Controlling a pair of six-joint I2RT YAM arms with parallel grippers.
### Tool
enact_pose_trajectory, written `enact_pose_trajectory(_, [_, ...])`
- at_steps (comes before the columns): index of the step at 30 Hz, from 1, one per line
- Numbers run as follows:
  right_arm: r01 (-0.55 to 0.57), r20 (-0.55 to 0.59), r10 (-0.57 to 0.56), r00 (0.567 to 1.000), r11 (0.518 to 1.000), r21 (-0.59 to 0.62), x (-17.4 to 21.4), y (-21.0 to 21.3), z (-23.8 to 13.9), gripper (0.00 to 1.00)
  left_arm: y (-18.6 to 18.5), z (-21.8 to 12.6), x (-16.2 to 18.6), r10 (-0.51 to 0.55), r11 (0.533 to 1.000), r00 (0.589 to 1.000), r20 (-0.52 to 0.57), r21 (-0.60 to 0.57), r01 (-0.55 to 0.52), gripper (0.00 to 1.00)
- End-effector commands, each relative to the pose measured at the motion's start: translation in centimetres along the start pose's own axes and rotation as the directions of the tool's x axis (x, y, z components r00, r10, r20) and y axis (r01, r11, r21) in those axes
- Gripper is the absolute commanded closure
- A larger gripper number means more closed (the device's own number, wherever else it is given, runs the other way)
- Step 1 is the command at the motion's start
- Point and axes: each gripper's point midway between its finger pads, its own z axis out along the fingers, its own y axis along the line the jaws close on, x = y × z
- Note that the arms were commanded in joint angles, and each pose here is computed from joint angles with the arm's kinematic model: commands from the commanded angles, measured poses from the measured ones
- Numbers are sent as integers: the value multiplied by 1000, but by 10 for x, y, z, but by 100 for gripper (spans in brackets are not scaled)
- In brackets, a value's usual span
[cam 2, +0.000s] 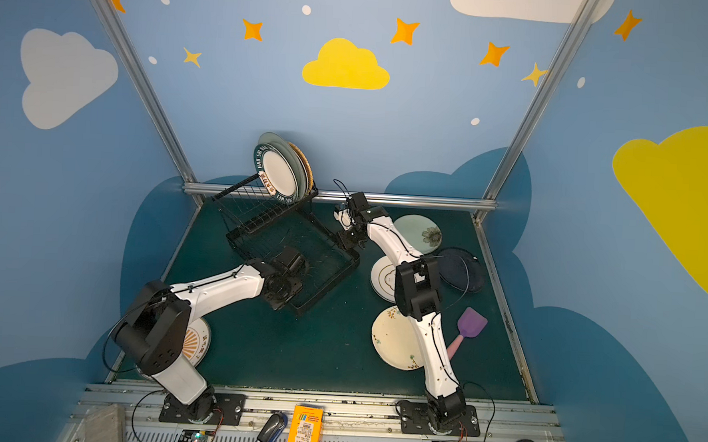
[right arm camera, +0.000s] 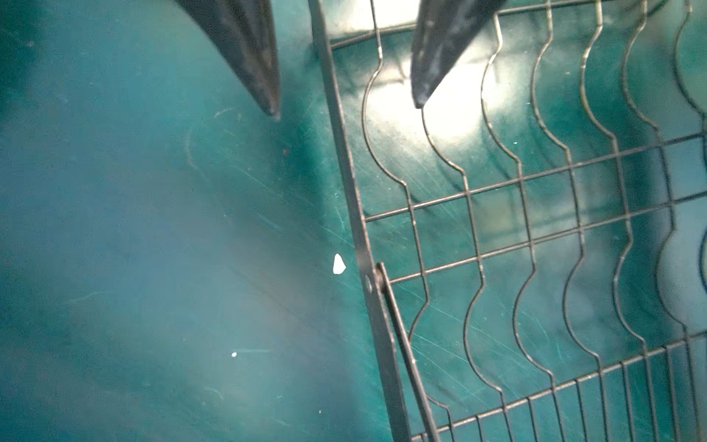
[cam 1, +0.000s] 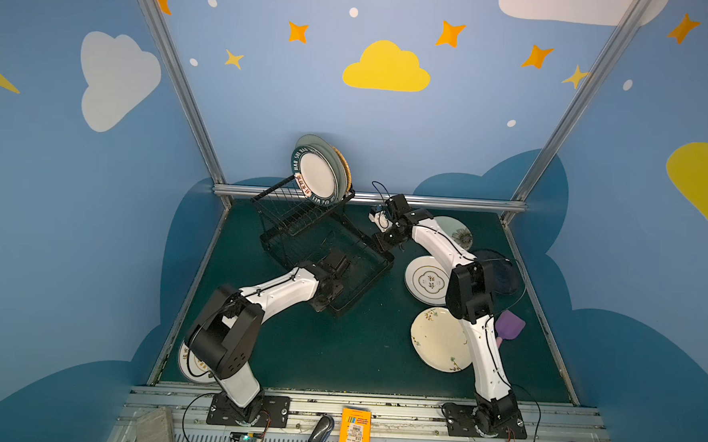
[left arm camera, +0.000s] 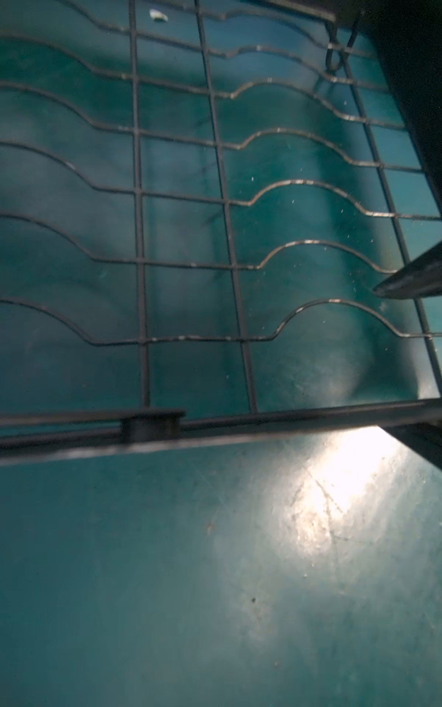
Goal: Load the plates into the dish rack
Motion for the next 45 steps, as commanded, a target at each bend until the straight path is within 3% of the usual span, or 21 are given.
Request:
enact_pose_trajectory(1, [3, -18, -3, 1000, 1000, -25, 3, 2, 3, 58, 3, 2, -3, 17, 999, 1000, -1, -31, -17, 57])
enact_pose_trajectory(5, [10, -39, -11, 999, 999, -37, 9, 3, 7, 68, 6, 2, -4, 34, 998, 999, 1, -45, -34, 61])
enact_pose_trajectory(11, [17, -61, -20, 998, 999, -44, 15, 3, 11, 73, 7, 1, -2, 61, 997, 998, -8, -44, -61, 68])
enact_pose_trajectory(28, [3, -132, -11, 991, 998, -66, 32, 9, 6, 100, 3, -5, -3, 140, 990, 990, -7, -17, -140, 90])
enact_pose_trajectory(35, [-8, -198, 1, 980, 999, -36, 47, 5, 0, 100, -3, -7, -2, 183, 983, 983, -11, 13, -183, 96])
enact_pose_trajectory(45, [-205, -290, 222, 931, 975, 87, 78, -4, -13, 100, 1, -5, 0, 298, 954, 954, -33, 0, -298, 96])
